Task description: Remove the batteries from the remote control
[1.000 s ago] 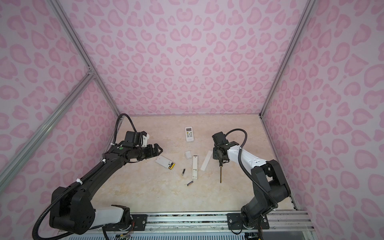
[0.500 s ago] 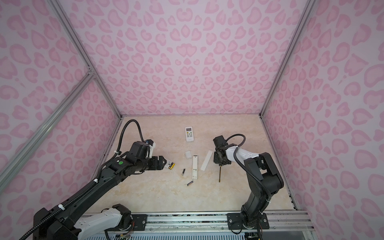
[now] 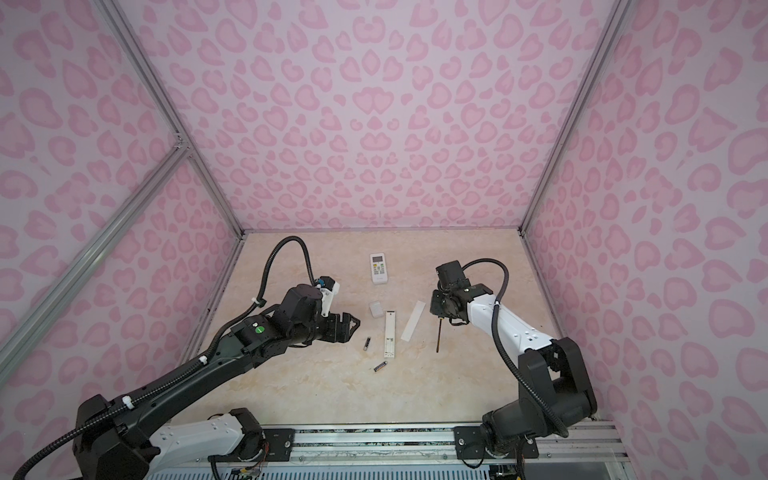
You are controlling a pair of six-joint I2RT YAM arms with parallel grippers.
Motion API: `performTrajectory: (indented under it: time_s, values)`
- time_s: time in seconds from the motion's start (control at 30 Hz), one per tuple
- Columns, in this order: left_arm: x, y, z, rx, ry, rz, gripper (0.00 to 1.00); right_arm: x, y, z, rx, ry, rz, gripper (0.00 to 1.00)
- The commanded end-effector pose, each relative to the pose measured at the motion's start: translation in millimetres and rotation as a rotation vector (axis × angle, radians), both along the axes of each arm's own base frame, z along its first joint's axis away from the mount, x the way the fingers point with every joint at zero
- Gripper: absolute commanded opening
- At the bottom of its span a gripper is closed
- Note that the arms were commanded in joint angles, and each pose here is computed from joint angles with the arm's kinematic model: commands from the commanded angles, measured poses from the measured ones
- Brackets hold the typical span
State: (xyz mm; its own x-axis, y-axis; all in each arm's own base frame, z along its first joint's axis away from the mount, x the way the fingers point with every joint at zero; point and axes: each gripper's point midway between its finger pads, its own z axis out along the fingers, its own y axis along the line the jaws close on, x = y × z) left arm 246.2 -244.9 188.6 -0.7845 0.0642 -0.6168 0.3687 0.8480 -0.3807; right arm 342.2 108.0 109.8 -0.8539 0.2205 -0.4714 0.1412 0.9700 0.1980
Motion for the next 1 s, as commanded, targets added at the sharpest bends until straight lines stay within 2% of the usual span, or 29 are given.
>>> performTrajectory:
  time_s: [0.0, 0.1, 0.27, 0.43, 0.7, 0.8, 0.97]
  values:
    - [12.0, -16.1, 17.1, -0.036, -0.088, -0.012, 0.89, 0.8, 3.1, 18.2, 0.041, -0.057, -0.005, 0.0]
    - [11.0, -28.9, 25.4, -0.11, -0.106, -0.028, 0.89, 6.2, 19.3, 41.2, 0.138, -0.158, 0.019, 0.0]
    - [7.6, -56.2, 36.4, -0.191, -0.123, -0.09, 0.88, 15.4, 43.1, 78.8, 0.167, -0.266, 0.04, 0.0]
    - [14.2, -95.1, 28.3, -0.134, -0.181, -0.153, 0.86, 18.5, 64.0, 84.9, 0.196, -0.22, 0.019, 0.0]
    - [27.6, -148.7, 15.3, -0.23, -0.186, -0.267, 0.81, 15.9, 76.4, 88.9, 0.297, -0.209, -0.004, 0.0]
    - [31.5, -164.5, 4.8, -0.292, -0.13, -0.284, 0.73, 14.2, 74.2, 94.9, 0.313, -0.226, -0.014, 0.0]
    - [30.2, -181.5, -7.1, -0.384, -0.07, -0.31, 0.5, 13.8, 64.4, 97.7, 0.323, -0.236, -0.041, 0.0]
